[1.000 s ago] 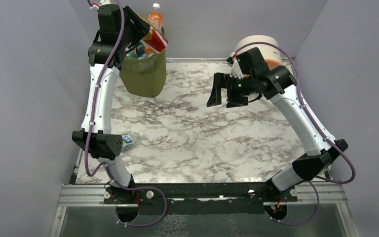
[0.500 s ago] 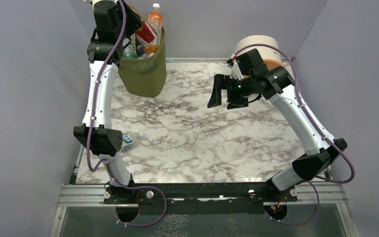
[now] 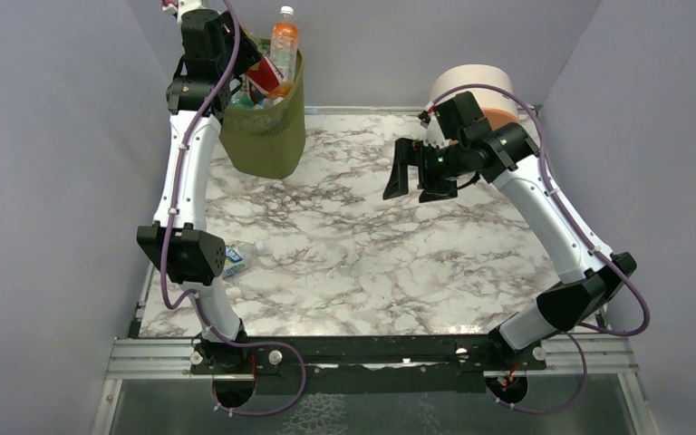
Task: Put the plastic bottles in the bin
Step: Place the plastic bottle in the trash bin, then pick up the plastic bottle at the center of the board.
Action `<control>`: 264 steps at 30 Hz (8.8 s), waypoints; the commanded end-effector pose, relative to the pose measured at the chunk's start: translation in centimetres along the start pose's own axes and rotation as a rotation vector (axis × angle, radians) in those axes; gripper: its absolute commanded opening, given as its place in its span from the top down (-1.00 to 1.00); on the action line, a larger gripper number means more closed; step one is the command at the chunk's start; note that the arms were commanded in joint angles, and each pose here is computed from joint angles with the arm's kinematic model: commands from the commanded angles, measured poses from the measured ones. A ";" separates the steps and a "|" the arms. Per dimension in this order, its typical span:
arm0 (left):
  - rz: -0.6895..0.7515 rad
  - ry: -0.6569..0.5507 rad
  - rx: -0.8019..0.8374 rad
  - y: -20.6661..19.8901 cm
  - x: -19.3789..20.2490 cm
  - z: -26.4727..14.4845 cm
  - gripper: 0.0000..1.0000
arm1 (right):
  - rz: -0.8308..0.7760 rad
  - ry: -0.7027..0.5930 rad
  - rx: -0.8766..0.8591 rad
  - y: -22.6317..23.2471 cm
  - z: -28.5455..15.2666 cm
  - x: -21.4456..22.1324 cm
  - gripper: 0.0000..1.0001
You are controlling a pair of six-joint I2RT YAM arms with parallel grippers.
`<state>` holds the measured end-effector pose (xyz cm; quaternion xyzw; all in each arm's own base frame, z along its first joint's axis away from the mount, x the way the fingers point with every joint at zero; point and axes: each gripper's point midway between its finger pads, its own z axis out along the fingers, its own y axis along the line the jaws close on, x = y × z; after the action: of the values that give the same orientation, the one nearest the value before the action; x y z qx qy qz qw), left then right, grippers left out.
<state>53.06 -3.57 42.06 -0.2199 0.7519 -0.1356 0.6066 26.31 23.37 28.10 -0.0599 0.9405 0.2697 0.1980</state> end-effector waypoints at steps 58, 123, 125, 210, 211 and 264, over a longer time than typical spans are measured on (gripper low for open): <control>-0.139 0.074 0.149 -2.6 -0.9 -2.5 -0.68 | 0.033 -0.010 -0.071 -0.1 -0.3 0.3 -0.99; -0.878 0.512 -1.012 19.3 26.1 -22.5 -0.98 | 0.054 0.162 -0.222 1.0 2.3 3.4 -0.99; -0.882 0.528 -1.050 20.0 26.9 -22.8 -0.98 | 0.055 0.169 -0.226 1.0 2.5 3.5 -0.99; -0.295 0.800 -0.857 22.3 29.3 -14.1 -0.20 | 0.076 0.197 -0.209 0.6 2.8 4.0 -0.99; -0.286 0.801 -0.838 21.9 29.0 -14.0 -0.19 | 0.076 0.195 -0.206 0.6 2.8 3.9 -0.99; -0.387 0.508 -0.135 3.8 9.3 -14.1 -0.19 | 0.085 0.221 -0.208 0.5 3.4 4.1 -0.99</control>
<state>37.30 -4.66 32.45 -0.3672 0.8455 -0.2086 0.3268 23.86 25.49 23.60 -0.0664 0.9272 0.3590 0.0840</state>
